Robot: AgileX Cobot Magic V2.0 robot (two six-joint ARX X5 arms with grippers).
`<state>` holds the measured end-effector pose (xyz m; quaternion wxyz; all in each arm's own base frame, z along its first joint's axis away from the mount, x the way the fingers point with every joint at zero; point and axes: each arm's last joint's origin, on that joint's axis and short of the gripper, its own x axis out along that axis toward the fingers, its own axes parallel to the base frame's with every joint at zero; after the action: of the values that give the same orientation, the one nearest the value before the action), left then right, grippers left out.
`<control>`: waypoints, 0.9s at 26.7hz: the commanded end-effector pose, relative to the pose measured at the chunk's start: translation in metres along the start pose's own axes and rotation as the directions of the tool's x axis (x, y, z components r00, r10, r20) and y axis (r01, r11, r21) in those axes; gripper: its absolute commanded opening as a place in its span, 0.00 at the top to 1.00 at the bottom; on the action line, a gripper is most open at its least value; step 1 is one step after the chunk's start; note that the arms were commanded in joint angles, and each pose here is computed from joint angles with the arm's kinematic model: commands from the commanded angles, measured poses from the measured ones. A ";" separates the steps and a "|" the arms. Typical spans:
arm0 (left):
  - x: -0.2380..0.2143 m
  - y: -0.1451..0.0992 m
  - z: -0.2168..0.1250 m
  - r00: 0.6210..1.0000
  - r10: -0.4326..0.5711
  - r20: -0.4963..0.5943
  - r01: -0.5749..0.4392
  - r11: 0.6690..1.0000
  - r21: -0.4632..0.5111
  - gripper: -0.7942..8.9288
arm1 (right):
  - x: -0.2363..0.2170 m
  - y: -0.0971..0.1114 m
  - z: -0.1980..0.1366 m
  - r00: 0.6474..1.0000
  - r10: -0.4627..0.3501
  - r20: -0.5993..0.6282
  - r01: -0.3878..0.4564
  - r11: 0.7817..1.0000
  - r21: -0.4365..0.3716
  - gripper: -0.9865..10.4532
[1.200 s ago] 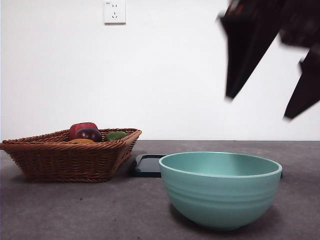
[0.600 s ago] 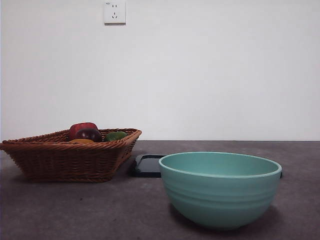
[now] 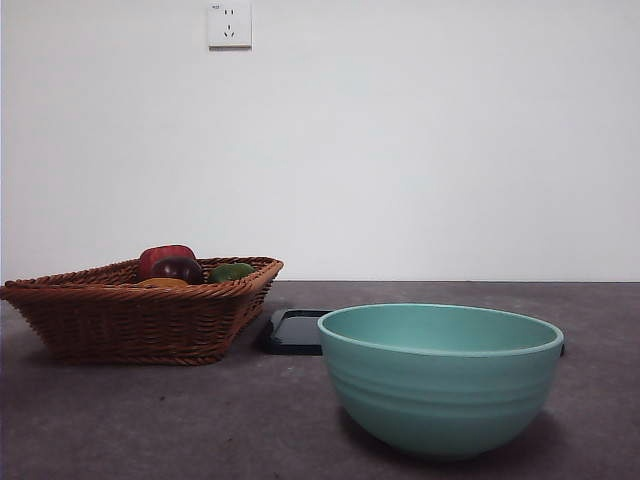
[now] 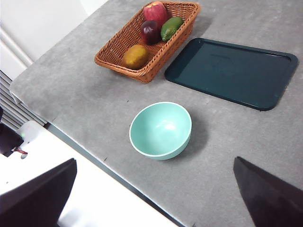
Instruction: Pick up the wifruite, put it on the bowl, pick up the plate, put it on desk
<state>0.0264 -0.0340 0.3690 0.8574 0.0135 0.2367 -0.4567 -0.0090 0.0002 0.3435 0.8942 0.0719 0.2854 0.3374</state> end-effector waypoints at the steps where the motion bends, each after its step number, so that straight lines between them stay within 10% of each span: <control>1: 0.000 -0.001 0.003 1.000 -0.013 0.012 0.013 1.000 0.008 0.34 | -0.004 0.002 0.003 1.000 0.012 0.023 -0.012 1.000 -0.001 0.42; 4: 0.000 -0.001 0.003 1.000 -0.013 0.011 0.013 1.000 0.008 0.93 | -0.004 0.002 0.003 1.000 0.013 0.027 -0.013 1.000 -0.003 0.89; 24: -0.001 0.003 -0.001 0.997 0.065 0.037 -0.064 0.998 -0.027 0.89 | -0.004 0.002 0.004 0.999 0.016 0.036 -0.016 1.000 -0.008 0.90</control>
<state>0.0276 -0.0314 0.3668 0.8731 0.0032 0.2329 -0.4282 -0.0085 0.0005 0.3444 0.8951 0.0746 0.2807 0.3382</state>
